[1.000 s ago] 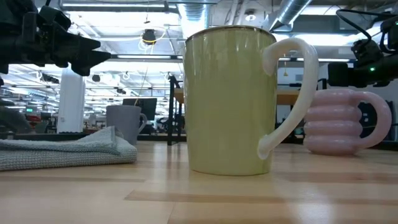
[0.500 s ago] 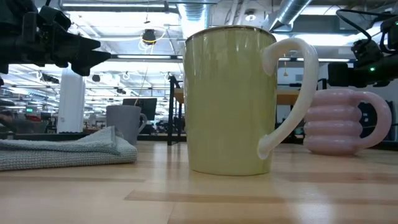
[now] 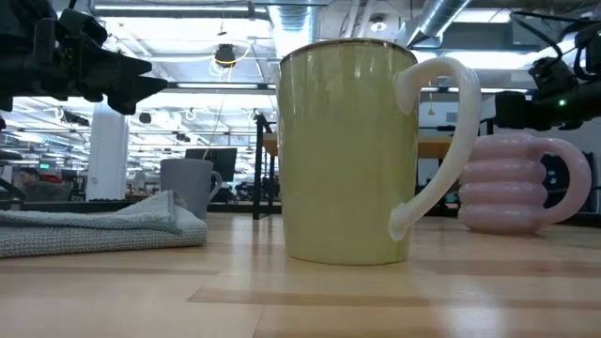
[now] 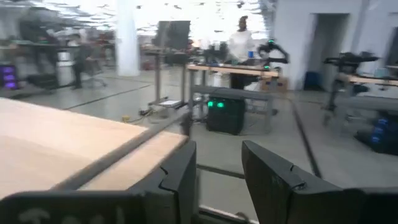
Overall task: Stack small to large cups/mugs on shelf
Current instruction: Put the green mug on the shelf
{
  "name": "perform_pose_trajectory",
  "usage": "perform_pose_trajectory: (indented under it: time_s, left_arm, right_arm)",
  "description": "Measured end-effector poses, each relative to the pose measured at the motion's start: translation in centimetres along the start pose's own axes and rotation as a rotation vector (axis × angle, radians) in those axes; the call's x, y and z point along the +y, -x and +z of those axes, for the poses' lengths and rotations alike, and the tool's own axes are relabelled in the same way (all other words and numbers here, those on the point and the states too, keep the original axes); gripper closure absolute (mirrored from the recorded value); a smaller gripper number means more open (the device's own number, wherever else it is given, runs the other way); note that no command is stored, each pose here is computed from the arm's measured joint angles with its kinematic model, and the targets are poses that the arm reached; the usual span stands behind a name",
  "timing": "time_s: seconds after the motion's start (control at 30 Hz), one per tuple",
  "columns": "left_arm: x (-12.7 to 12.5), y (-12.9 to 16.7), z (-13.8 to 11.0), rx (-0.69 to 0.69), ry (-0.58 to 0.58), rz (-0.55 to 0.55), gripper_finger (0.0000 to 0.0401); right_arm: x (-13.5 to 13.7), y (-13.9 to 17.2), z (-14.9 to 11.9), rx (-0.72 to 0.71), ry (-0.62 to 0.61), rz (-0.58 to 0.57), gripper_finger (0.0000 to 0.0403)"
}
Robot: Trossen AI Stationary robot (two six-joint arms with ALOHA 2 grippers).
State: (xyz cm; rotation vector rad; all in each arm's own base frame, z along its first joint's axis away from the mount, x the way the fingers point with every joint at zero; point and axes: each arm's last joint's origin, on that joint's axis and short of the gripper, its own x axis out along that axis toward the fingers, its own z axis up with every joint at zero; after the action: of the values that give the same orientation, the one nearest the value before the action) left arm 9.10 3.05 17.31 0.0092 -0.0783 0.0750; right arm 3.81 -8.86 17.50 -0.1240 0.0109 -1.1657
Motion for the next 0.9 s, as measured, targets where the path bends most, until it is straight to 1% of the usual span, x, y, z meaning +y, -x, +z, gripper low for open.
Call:
perform_pose_trajectory:
  time_s: [0.1, 0.2, 0.3, 0.4, 0.6, 0.73, 0.83, 0.9]
  left_arm:
    - [0.0, 0.0, 0.0, 0.001, 0.000, 0.000, 0.0144]
    - [0.0, 0.0, 0.0, 0.000, 0.000, 0.000, 0.0144]
    - [0.0, 0.0, 0.0, 0.000, 0.000, 0.000, 0.0144]
    - [0.0, 0.0, 0.0, 0.000, 0.000, 0.000, 0.0144]
    - [0.0, 0.0, 0.0, 0.000, 0.000, 0.000, 0.0144]
    - [0.0, 0.0, 0.0, 0.001, 0.000, 0.000, 0.0144]
    - [0.0, 0.0, 0.0, 0.001, 0.000, 0.000, 0.0144]
    - [0.0, 0.0, 0.0, 0.001, 0.000, 0.000, 0.0144]
  right_arm:
    - [0.3, 0.3, 1.6, -0.068, -0.012, 0.094, 0.0252]
    - [0.7, 0.6, 2.9, -0.102, -0.032, 0.171, 0.0253]
    - [1.0, 1.1, 4.5, -0.158, -0.039, 0.233, 0.0255]
    - [1.3, 1.6, 5.9, -0.197, -0.073, 0.290, 0.0255]
    - [1.8, 2.6, 8.1, -0.250, -0.127, 0.416, 0.0259]
    - [2.1, 2.8, 9.6, -0.247, -0.188, 0.507, 0.0264]
    - [2.5, 2.7, 11.0, -0.243, -0.201, 0.577, 0.0267]
    - [3.0, 2.4, 11.8, -0.215, -0.194, 0.623, 0.0269]
